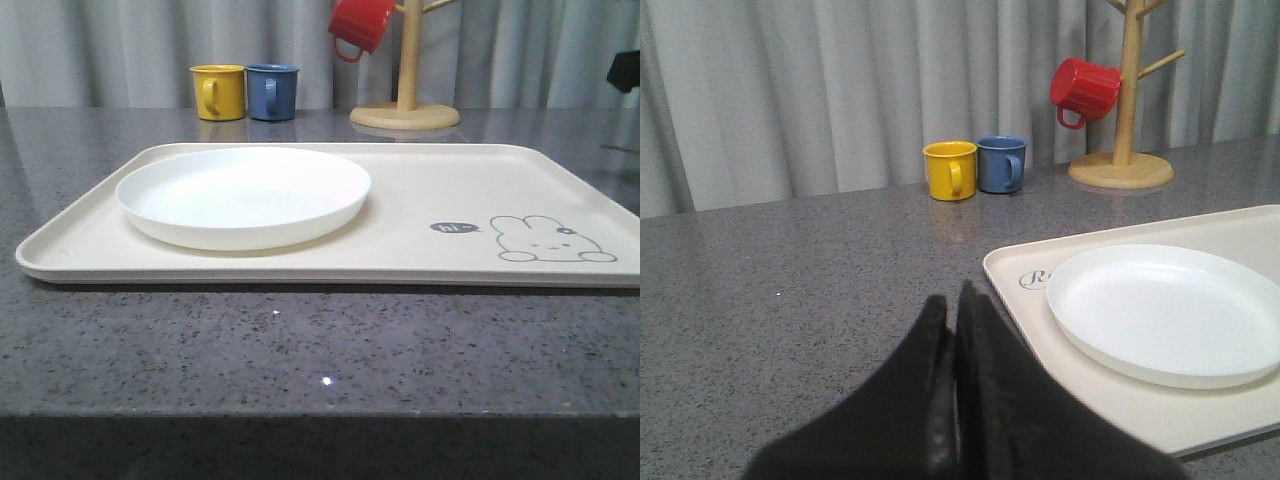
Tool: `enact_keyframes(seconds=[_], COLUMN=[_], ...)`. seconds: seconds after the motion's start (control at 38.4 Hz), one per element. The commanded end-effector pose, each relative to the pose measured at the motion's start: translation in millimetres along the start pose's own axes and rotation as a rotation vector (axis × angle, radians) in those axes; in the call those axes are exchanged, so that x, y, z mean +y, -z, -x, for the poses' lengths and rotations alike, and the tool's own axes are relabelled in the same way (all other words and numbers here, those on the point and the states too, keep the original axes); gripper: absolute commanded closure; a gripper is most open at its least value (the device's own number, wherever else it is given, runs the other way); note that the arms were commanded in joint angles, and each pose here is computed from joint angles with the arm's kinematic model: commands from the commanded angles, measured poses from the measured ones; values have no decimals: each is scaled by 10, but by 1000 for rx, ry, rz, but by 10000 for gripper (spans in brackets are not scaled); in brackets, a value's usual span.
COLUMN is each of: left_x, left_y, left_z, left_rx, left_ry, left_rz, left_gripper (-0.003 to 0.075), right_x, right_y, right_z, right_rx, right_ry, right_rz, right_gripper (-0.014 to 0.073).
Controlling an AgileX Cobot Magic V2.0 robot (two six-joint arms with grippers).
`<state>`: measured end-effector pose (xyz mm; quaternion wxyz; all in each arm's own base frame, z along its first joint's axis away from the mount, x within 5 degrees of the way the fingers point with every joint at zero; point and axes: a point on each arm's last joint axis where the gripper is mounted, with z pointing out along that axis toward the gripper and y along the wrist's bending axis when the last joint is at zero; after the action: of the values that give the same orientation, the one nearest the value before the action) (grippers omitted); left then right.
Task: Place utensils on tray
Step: 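Grasp the steel fork handle with the right gripper and lift, then carry the fork onto the tray beside the plate and release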
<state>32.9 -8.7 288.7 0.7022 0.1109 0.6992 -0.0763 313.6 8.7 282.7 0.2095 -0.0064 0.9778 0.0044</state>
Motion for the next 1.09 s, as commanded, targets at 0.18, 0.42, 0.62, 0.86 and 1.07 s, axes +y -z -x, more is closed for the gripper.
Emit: enact_keyframes(seconds=[0.18, 0.42, 0.62, 0.86, 1.07], left_x=[5, 5, 5, 5, 5], left_y=[13, 13, 13, 13, 13], left_z=[152, 152, 152, 152, 152], left_rx=[-97, -97, -97, -97, -97], left_ry=[17, 17, 17, 17, 17], left_rz=[1, 1, 1, 1, 1], left_gripper=[738, 738, 738, 738, 738], right_x=[230, 752, 1280, 1588, 1606], right_y=[686, 771, 706, 409, 158], right_z=[138, 122, 143, 229, 260], right_rx=[-129, -165, -168, -138, -107], right_ry=[-39, -5, 3, -80, -122], right_rz=[45, 145, 235, 260, 198], right_gripper=[605, 613, 613, 613, 613])
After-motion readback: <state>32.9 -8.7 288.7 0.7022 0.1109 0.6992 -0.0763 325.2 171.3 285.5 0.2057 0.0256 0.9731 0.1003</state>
